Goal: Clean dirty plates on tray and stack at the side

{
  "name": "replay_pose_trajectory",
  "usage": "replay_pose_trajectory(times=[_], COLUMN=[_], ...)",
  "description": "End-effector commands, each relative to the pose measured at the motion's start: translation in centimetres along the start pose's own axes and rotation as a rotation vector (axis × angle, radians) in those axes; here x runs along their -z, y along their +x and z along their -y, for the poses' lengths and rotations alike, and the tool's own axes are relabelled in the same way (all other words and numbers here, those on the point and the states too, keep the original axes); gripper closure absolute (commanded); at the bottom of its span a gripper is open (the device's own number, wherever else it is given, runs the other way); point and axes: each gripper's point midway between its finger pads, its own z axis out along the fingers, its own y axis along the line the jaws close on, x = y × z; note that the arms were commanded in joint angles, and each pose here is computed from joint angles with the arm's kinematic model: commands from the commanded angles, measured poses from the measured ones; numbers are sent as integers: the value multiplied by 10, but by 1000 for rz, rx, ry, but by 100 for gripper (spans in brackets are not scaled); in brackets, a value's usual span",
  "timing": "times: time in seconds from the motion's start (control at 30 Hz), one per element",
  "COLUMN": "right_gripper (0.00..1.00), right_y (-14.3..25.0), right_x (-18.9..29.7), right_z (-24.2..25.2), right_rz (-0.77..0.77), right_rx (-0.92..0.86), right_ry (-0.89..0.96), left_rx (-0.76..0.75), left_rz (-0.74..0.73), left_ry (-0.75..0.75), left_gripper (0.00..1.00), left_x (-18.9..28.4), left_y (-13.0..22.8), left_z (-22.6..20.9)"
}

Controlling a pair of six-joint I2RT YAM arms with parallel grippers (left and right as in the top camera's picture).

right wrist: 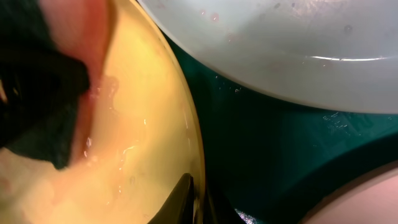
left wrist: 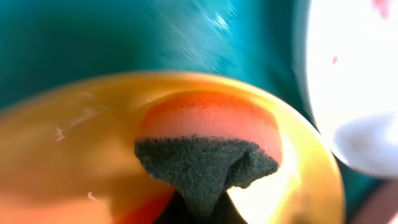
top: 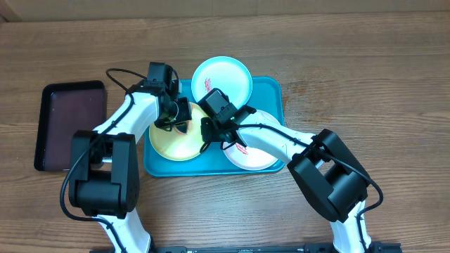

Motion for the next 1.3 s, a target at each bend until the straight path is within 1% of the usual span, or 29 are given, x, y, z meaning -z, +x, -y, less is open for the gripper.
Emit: replay_pose_trajectory(times=[0.0,0.07,0.17,0.23,0.33,0.37,0.5,0.7,0.83,0.9,1.03,1.17,1.27], right_gripper=[93,93,93,93,96,96,96,96,96,96,96,96,96], right_y=[8,8,8,8,9,9,9,5,1,-5,-13,-23,-39], right_x=[-9,-9,-9,-9,-9,-9,-9,-6,-2,4,19,42,64], right_z=[5,5,5,5,6,6,6,2,-1,-7,-17,-24,-23], right_rz=[-23,-23,-23,-23,-25,-26,-25,-21,-19,-11,5,38,133], right_rx=[14,14,14,14,14,14,14,19,26,75,127,132,140], right_ry=[21,21,22,22,24,24,23,19,18,11,-2,0,51], left_rx=[-13,-12,-49,-9,150,180,182,207,222,261,330,397,439], left_rz=[-147,-186,-236,-245,-218,-214,-208,-126,10,106,231,312,331], left_ry=[102,91,60,-60,-295,-350,-456,-440,-389,-363,-325,-309,-324], left_gripper=[96,96,96,96,96,96,96,96,96,96,96,96,96], left_x=[-16,-14,-12,-11,-2,2,14,42,83,112,156,196,212], left_y=[36,46,58,62,63,64,66,43,18,8,1,5,12], left_z=[17,14,6,-16,-58,-68,-89,-88,-78,-75,-77,-92,-108])
